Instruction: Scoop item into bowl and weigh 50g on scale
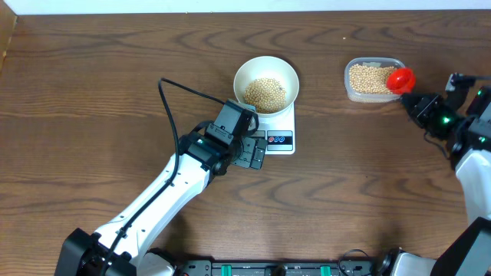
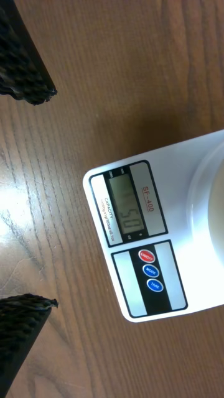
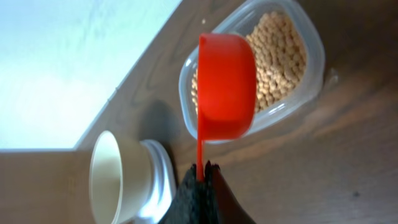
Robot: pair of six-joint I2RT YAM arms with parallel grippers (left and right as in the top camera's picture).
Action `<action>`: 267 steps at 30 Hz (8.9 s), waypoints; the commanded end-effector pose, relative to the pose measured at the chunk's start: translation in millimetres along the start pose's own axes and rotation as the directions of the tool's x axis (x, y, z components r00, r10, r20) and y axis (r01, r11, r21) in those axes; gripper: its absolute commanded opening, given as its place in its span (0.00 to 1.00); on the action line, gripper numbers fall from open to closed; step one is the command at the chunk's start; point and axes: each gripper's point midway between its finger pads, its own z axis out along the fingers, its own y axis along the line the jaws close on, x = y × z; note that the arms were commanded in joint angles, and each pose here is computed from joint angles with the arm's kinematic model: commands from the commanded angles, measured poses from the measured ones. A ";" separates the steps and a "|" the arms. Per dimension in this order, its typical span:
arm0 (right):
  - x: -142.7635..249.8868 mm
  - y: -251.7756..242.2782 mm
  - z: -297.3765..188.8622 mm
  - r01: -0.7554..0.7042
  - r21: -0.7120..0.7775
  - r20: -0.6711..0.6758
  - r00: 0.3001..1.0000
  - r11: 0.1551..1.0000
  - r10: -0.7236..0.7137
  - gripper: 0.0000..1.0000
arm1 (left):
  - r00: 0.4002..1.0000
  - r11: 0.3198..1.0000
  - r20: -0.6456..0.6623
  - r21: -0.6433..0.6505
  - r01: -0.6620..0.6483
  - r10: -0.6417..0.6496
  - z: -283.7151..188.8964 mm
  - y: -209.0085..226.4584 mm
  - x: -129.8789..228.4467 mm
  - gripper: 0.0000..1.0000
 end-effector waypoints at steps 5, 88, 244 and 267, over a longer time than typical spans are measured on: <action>9.7 -27.9 6.4 -0.161 0.014 0.106 0.982 0.987 0.159 0.01 | 1.000 1.000 0.005 -0.012 -0.004 0.004 -0.8 3.1 0.6 1.00; 71.4 104.8 -126.9 0.458 0.004 -0.108 0.884 0.889 -0.455 0.94 | 1.000 1.000 0.005 -0.012 -0.004 0.004 -0.8 3.1 0.6 1.00; 117.4 7.6 -97.2 0.712 0.390 0.432 0.419 0.584 -0.799 0.99 | 0.644 0.986 0.765 -0.114 0.125 0.007 -148.2 118.5 11.2 1.00; 117.4 7.6 -97.2 0.712 0.390 0.432 0.419 0.584 -0.799 0.99 | 0.556 0.938 0.821 -0.284 0.198 0.131 -100.8 150.2 64.5 1.00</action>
